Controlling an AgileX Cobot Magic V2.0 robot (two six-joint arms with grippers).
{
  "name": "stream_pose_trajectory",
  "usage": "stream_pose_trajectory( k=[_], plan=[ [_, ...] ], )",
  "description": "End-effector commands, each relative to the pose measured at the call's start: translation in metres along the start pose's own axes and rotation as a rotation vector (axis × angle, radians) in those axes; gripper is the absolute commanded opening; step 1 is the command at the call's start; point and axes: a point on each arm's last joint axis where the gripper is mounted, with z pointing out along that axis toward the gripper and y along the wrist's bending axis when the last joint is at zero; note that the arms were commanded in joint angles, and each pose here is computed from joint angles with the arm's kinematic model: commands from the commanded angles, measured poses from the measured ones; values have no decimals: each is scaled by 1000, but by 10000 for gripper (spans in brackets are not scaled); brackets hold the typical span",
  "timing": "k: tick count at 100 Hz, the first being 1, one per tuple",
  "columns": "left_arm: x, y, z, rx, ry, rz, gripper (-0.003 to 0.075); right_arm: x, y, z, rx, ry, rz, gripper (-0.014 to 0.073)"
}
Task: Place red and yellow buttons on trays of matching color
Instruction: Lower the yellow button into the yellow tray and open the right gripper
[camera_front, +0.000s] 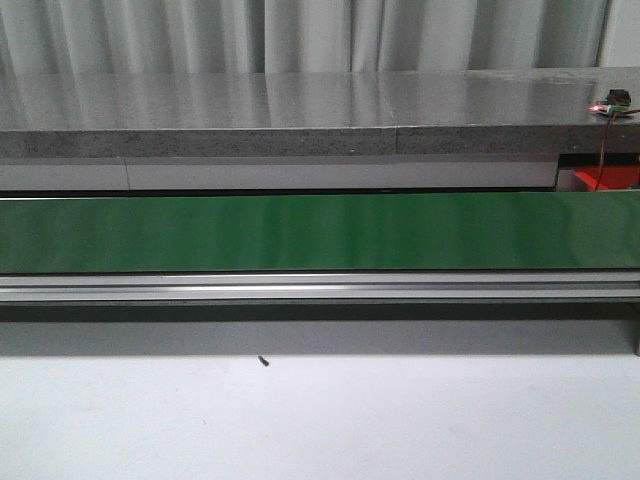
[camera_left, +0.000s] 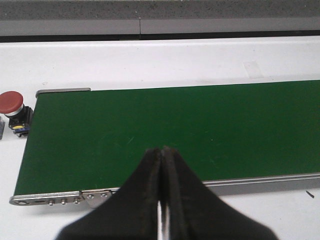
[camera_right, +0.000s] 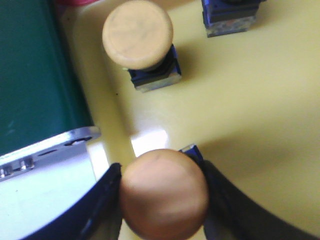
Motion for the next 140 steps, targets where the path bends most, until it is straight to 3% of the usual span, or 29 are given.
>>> stream_pose_trajectory(
  k=[1,20,37,44,78,90,118,140],
  plan=[
    [-14,-1,-7,-3,-103,-5,-20,-11,-2,-3,13,-72,23,110],
    [-14,-1,-7,-3,-103,-5,-20,-9,-2,4,5,-33,48,146],
    [-14,-1,-7,-3,-103,-5,-20,-10,-2,4,2,-45,67,448],
    [-14,-1,-7,-3,-103,-5,-20,-10,-2,4,2,-51,71,524],
    [-14,-1,-7,-3,-103,-5,-20,-19,6,-38,0,-239,10,515],
    [-14,-1,-7,-3,-103,-5,-20,-18,23,-53,-46,-294,-88,399],
    [-14,-1,-7,-3,-103,-5,-20,-4,63,-81,-205,-351,-248,-105],
    [-13,-2,-7,0,-98,-7,-20,7,77,-103,-290,-400,-320,-122]
  ],
)
